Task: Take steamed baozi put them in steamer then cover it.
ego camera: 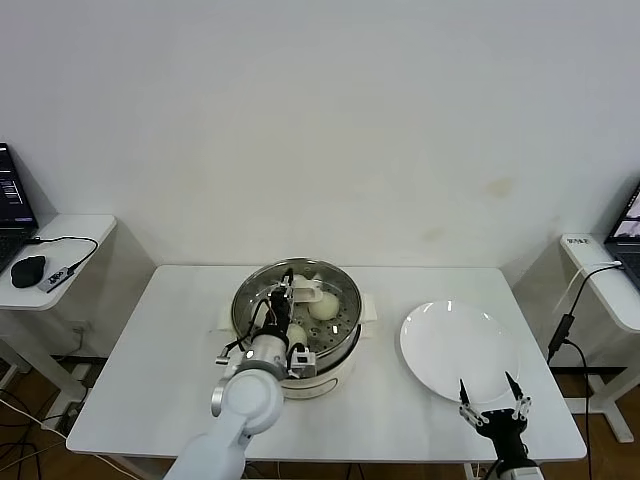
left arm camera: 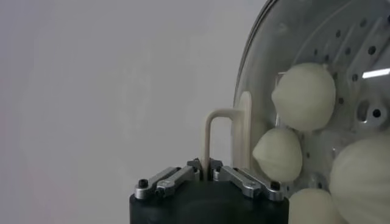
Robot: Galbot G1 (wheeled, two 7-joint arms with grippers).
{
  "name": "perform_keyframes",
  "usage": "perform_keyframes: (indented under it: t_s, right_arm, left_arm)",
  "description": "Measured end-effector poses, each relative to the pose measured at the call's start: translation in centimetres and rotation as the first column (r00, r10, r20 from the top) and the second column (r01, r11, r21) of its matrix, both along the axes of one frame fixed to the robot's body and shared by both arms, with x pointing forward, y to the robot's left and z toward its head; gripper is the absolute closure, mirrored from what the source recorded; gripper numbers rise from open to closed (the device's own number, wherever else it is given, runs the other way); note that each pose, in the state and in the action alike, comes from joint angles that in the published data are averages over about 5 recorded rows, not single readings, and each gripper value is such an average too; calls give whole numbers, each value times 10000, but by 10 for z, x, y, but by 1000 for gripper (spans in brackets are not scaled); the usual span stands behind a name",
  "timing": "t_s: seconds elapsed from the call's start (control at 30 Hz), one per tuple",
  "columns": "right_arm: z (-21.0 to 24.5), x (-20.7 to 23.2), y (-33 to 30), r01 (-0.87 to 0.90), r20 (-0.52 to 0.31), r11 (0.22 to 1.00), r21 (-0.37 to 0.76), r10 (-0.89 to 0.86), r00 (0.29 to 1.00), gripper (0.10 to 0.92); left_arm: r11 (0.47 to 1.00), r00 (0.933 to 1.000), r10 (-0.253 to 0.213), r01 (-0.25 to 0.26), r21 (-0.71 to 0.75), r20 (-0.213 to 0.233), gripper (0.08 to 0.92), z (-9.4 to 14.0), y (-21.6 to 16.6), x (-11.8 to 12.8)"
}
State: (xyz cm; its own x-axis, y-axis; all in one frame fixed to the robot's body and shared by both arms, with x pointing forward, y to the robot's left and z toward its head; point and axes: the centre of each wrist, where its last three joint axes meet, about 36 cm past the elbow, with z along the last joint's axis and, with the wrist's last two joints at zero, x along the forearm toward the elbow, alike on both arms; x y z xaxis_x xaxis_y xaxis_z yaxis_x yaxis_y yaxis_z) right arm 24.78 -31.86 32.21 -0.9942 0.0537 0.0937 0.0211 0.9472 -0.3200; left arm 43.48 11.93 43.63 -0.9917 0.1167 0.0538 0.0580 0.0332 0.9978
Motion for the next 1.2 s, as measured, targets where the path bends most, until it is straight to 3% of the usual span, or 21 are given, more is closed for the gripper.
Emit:
perform_keyframes:
  t_s: [0.33, 0.63, 1.0, 1.2]
  right_arm:
    - [1, -1, 4, -75, -3, 10000, -17, 75, 10000, 200]
    - [1, -1, 3, -80, -7, 10000, -14, 80, 10000, 200]
    - [-1, 3, 0, -101, 8, 9999, 96, 101, 9999, 200]
    - [-2, 2, 2, -236, -40, 9996, 145, 237, 9997, 200]
  left_arm:
    - [10000, 10000, 33, -32, -19, 91, 459, 2, 8, -9]
    - [9992, 9994, -208, 217, -350, 271, 212, 6, 17, -32]
    - [9780, 9955, -644, 767, -1939, 689, 177, 13, 37, -85]
    - [8922, 9930, -832, 1119, -4375, 842, 177, 10, 58, -120]
